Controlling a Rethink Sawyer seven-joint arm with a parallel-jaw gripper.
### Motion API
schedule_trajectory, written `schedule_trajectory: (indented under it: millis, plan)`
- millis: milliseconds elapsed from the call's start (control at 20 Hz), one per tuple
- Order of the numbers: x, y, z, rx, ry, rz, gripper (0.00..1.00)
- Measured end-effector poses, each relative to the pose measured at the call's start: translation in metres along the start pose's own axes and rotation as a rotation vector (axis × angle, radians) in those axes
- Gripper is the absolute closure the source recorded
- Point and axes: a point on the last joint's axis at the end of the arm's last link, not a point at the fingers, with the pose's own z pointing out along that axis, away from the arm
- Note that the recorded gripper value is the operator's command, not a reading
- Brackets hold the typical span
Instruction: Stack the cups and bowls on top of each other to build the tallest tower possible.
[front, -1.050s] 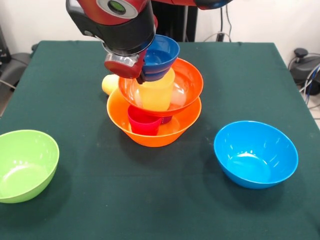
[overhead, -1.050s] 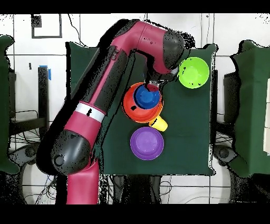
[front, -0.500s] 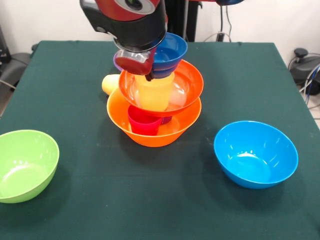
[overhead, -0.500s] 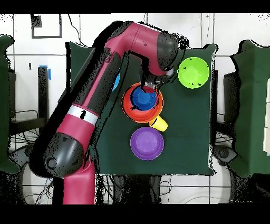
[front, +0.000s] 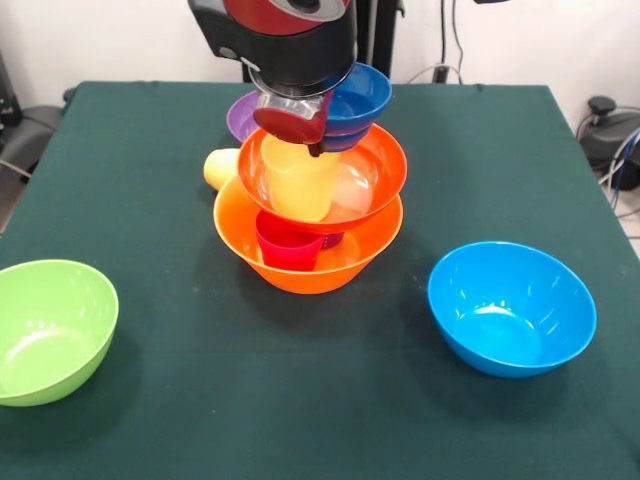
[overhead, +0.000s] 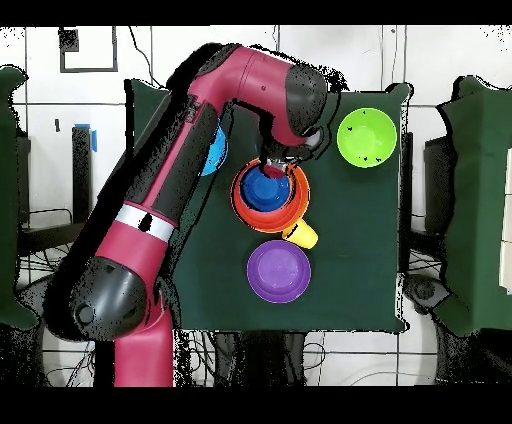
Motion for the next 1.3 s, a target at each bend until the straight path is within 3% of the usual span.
schedule_trajectory:
  millis: [1300]
  plan:
    - [0.0024, -0.0007, -0.0004, 0.000, -0.001, 0.003, 1.00]
